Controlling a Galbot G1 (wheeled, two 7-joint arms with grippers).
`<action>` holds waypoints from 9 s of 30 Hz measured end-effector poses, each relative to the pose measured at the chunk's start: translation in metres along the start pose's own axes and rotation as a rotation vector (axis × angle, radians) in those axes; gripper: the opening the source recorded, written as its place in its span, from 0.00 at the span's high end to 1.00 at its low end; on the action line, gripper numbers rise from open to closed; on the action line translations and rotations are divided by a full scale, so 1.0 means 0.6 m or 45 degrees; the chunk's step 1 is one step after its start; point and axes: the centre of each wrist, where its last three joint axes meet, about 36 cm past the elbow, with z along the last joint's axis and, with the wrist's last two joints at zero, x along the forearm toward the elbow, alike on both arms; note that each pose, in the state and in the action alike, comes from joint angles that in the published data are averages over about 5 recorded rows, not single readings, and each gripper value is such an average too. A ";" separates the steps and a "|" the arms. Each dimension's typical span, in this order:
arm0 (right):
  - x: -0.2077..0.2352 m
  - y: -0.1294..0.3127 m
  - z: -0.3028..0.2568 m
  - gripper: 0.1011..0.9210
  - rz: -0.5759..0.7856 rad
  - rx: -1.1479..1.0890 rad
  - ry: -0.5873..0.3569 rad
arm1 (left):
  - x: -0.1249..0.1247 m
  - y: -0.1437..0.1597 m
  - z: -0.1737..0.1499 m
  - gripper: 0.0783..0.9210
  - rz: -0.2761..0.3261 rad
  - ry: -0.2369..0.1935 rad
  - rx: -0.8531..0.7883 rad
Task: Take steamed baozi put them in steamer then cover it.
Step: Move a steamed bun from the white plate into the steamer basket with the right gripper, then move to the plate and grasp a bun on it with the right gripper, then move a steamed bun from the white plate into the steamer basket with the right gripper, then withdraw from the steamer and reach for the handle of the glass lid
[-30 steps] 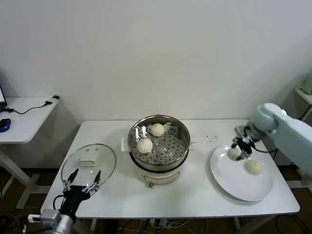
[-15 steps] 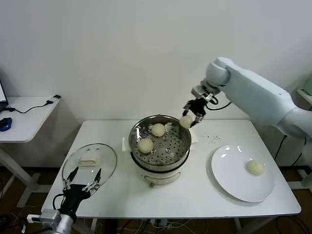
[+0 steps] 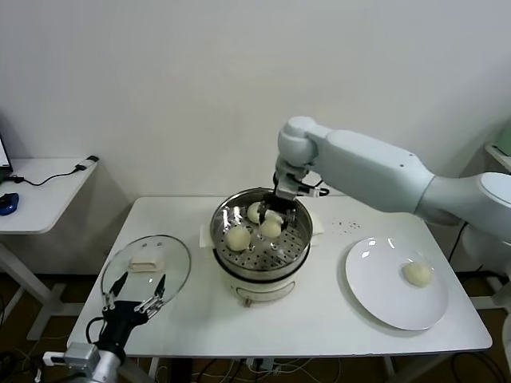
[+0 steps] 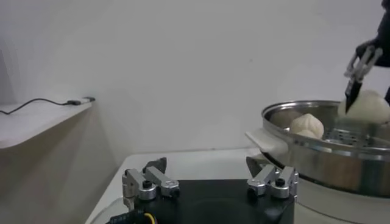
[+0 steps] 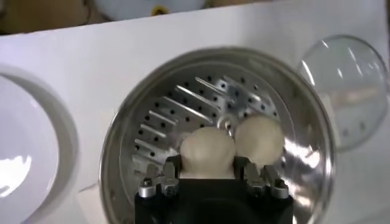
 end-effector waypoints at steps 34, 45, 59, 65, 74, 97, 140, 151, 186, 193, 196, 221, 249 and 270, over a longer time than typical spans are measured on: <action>-0.016 0.024 -0.034 0.12 0.032 0.024 0.042 | -0.001 0.000 -0.004 0.12 0.007 -0.006 0.012; 0.112 0.241 0.041 0.12 0.182 -0.825 0.112 | -0.002 -0.002 -0.006 0.12 0.039 -0.005 0.018; 0.085 0.547 0.042 0.12 0.183 -1.594 0.183 | 0.001 -0.005 -0.007 0.12 0.065 0.006 0.033; 0.026 0.620 0.040 0.12 0.136 -1.678 0.200 | 0.006 -0.003 -0.004 0.12 0.057 0.019 0.030; -0.079 0.688 0.043 0.12 0.070 -1.707 0.206 | 0.015 0.005 0.002 0.12 0.031 0.043 0.022; -0.199 0.755 0.028 0.12 -0.019 -1.747 0.196 | 0.014 0.004 0.010 0.12 0.023 0.071 0.013; -0.020 0.628 0.062 0.36 0.149 -1.685 0.199 | -0.004 -0.005 0.010 0.12 0.046 0.043 0.007; 0.112 0.359 0.092 0.36 0.270 -1.507 0.071 | -0.006 0.004 0.000 0.12 0.037 0.025 -0.023; -0.019 0.027 0.086 0.36 -0.035 -1.308 0.125 | -0.017 0.005 -0.011 0.12 0.049 -0.025 0.031; -0.039 0.022 0.083 0.33 -0.051 -1.304 0.140 | -0.017 0.004 -0.010 0.12 0.051 -0.023 0.035; -0.041 0.022 0.083 0.25 -0.048 -1.307 0.147 | -0.018 0.004 -0.010 0.12 0.051 -0.024 0.035; 0.092 0.172 0.073 0.12 0.535 -1.574 0.061 | -0.024 0.007 -0.011 0.12 0.040 -0.030 0.069; -0.206 0.560 -0.215 0.12 2.676 -2.148 -0.333 | -0.086 0.033 0.005 0.12 -0.096 -0.230 0.057; -0.369 0.621 -0.430 0.12 2.975 -2.519 -0.194 | -0.127 0.110 0.100 0.12 -0.332 -0.123 -1.414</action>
